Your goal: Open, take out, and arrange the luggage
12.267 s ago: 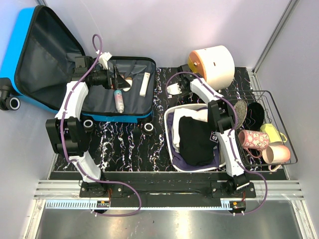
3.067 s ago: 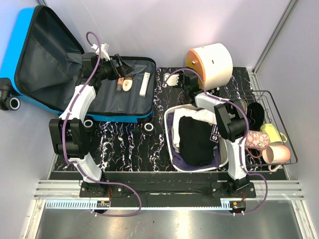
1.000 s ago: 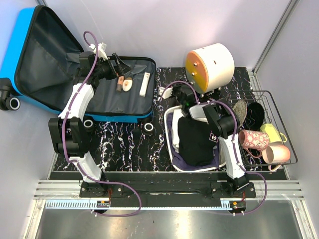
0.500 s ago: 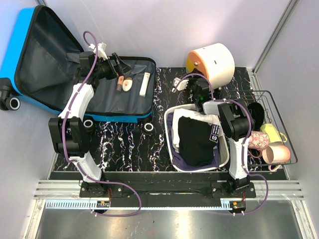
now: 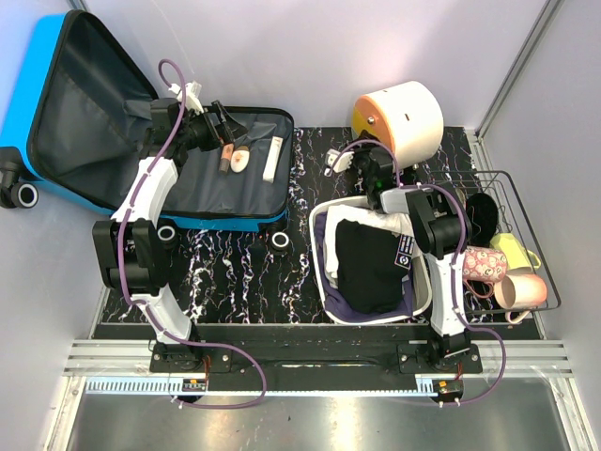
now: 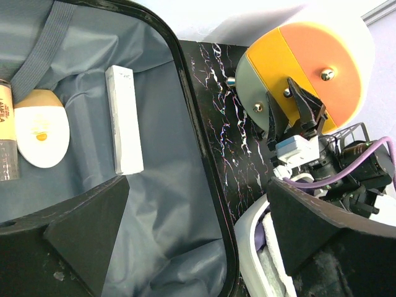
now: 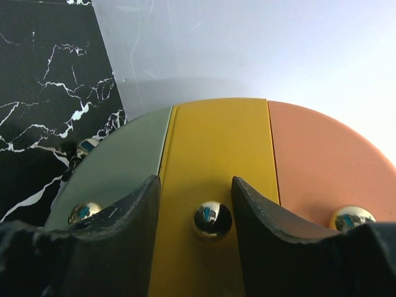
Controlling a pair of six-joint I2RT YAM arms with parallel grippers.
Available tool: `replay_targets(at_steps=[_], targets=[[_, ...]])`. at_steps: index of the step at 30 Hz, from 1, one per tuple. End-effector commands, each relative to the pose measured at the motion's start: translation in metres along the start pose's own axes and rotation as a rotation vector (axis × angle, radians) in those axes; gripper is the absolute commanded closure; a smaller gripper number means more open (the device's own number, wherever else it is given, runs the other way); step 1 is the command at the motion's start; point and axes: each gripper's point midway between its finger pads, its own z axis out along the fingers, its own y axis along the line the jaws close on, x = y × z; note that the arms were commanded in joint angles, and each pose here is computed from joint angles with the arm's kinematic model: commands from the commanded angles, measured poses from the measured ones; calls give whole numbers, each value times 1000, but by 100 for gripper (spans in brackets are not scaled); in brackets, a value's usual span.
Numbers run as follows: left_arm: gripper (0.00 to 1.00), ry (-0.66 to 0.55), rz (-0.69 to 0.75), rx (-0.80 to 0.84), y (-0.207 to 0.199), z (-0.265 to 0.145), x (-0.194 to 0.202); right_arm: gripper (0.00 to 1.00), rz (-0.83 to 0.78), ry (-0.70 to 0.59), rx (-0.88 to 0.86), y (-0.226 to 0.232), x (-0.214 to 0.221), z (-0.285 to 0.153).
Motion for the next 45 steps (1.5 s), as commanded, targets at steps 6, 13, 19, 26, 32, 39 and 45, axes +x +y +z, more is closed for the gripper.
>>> replay_targets(at_steps=[6, 13, 19, 26, 32, 39, 45], targets=[[1, -58, 67, 37, -11, -2, -26, 79, -22, -23, 73, -28, 4, 17], [1, -60, 60, 40, -11, 0, -28, 100, -30, -105, 97, -35, -24, 15], [1, -61, 53, 39, -11, 0, -28, 100, -33, -180, 70, -16, -61, 14], [1, -61, 56, 34, -11, -3, -26, 100, -7, -223, 65, -2, -105, 12], [1, -56, 47, 27, -9, -3, -22, 89, 14, -220, 72, -1, -125, 14], [1, -43, 71, -34, 4, -1, -21, 39, 73, -171, 65, -12, -118, 12], [1, 72, 176, -201, 51, 7, -9, 22, 181, -158, 27, -33, -121, -2]])
